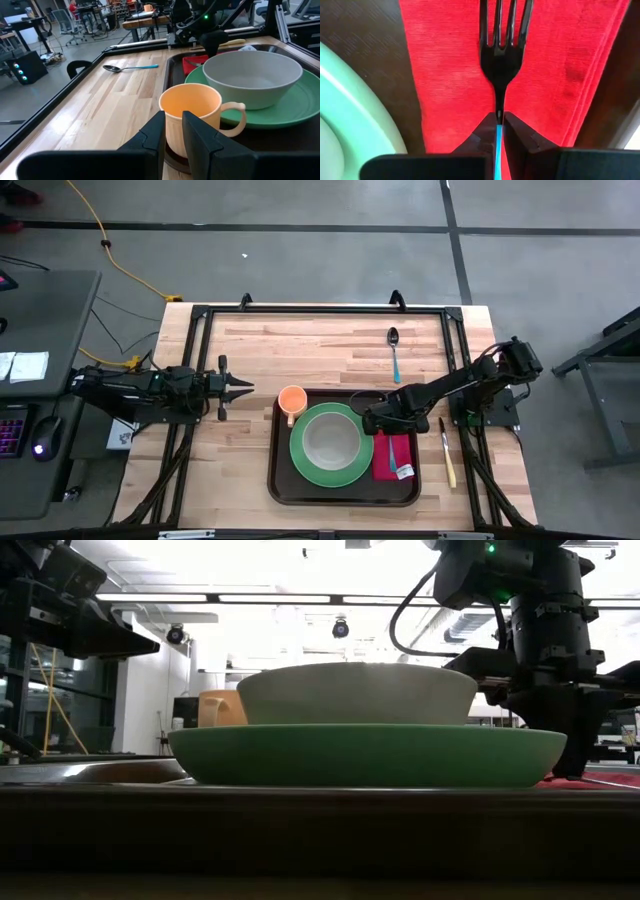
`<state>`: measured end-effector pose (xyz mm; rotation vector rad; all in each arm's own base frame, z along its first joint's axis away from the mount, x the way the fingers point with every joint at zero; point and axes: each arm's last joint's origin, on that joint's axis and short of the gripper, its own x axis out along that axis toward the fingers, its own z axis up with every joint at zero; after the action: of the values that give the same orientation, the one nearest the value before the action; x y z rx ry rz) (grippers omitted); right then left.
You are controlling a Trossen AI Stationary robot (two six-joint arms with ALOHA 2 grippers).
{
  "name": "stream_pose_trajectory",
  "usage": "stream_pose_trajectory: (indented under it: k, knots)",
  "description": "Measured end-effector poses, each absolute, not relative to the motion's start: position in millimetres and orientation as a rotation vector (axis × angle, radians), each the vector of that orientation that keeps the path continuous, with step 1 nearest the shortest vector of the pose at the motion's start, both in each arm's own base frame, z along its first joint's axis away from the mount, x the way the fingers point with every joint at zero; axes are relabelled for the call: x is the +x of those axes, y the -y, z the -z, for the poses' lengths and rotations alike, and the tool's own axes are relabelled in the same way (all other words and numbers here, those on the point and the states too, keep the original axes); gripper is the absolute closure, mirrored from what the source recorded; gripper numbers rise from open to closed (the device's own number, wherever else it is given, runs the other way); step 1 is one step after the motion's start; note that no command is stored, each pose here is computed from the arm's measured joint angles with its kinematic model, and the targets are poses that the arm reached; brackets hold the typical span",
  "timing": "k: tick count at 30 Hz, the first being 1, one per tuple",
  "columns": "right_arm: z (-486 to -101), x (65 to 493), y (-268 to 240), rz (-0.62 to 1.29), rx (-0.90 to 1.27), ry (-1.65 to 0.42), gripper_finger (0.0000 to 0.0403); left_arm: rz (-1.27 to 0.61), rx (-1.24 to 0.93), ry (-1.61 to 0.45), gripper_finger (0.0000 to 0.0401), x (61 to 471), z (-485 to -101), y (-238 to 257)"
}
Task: Set up tray
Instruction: Put the blue fork on top of the red table napkin, then put the blue spoon on top of the red table napkin
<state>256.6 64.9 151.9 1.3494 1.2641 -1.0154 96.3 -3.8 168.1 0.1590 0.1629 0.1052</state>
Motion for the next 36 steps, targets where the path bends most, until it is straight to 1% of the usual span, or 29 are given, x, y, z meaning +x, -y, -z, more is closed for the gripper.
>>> stream_pose_trajectory:
  k: [10, 23, 25, 31, 36]
  knots:
    - [-155.0, 255.7, -66.3, 0.979, 1.387, -1.308, 0.0391, -0.107, 0.159, -0.163, 0.0304, 96.3, -168.1, 3.7]
    - [-181.5, 246.8, -64.3, 0.898, 1.440, -1.259, 0.0391, -0.107, 0.159, -0.163, 0.0304, 96.3, -168.1, 3.7]
    - [-188.9, 242.8, -62.7, 0.892, 1.437, -1.229, 0.0391, -0.106, 0.159, -0.163, 0.0304, 96.3, -168.2, 3.7]
    - [-213.6, 225.5, -52.6, 0.928, 1.382, -1.055, 0.0391, -0.106, 0.159, -0.163, 0.0304, 96.3, -168.1, 3.7]
    - [-230.4, 210.0, -35.4, 0.976, 1.306, -0.928, 0.0391, -0.106, 0.158, -0.163, 0.0304, 96.3, -168.1, 3.7]
